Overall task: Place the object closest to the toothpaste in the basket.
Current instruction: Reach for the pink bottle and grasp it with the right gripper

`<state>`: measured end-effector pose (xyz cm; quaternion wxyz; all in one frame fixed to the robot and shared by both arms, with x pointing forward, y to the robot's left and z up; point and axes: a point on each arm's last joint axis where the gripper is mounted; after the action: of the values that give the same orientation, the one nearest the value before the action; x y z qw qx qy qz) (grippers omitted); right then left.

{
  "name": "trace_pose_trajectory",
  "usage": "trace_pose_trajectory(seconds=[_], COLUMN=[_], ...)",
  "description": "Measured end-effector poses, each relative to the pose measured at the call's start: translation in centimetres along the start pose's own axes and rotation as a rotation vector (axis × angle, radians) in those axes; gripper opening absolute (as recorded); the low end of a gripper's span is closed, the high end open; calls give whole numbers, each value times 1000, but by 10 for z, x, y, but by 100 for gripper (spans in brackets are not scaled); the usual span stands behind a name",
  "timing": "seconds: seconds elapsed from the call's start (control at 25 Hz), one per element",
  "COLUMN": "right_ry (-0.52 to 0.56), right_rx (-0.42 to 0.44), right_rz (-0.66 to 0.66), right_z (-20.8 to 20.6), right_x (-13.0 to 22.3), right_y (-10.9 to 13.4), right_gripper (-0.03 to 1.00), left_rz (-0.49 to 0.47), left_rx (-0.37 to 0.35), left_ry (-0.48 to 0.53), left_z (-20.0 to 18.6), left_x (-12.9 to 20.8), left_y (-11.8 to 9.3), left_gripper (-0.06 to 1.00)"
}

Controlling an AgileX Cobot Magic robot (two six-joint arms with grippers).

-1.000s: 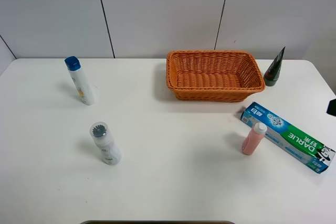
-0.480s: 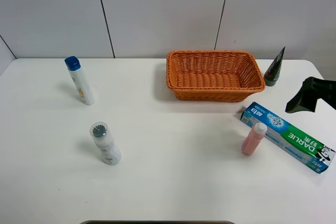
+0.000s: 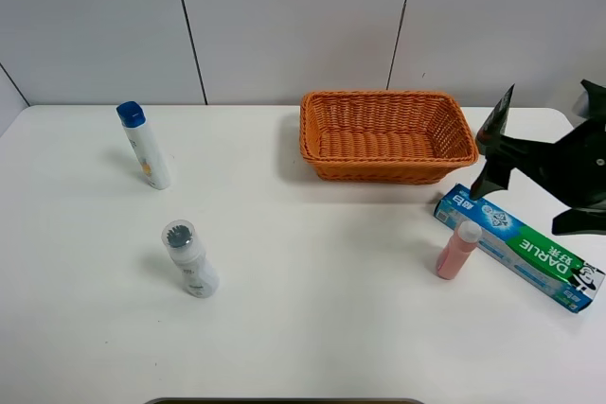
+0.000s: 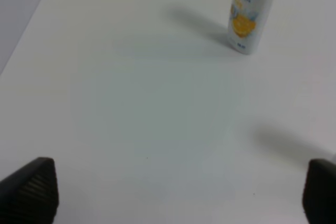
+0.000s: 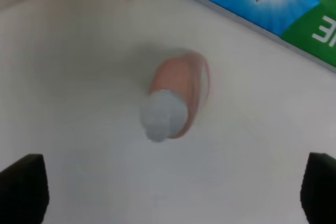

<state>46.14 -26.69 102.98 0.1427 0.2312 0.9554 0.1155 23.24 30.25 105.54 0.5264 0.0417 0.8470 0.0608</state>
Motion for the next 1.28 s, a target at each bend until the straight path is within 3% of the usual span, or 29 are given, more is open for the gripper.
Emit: trace_pose_trajectory(seconds=[0.48,1.28], right_ry=[109,185], right_rx=[69,160], right_rz=[13,20], right_z=[47,116], right_x=[-4,-7], right_y=[11,11], right_gripper=[99,99], left_rz=[0,1], left_rx=[0,-1], left_ry=[0,0], left_z=[0,0], left_x=[0,0], left_y=[0,0], left_gripper=[94,94])
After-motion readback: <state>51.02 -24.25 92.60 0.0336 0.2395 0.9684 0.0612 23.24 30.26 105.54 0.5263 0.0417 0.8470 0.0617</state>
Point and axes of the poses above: a point on each arm's last joint axis where the gripper is mounted, z pointing out along that axis toward the gripper, y along the wrist's bending axis when the last joint is at zero, x = y × z, and after that the axes turned 8 degrees about z, right-handed
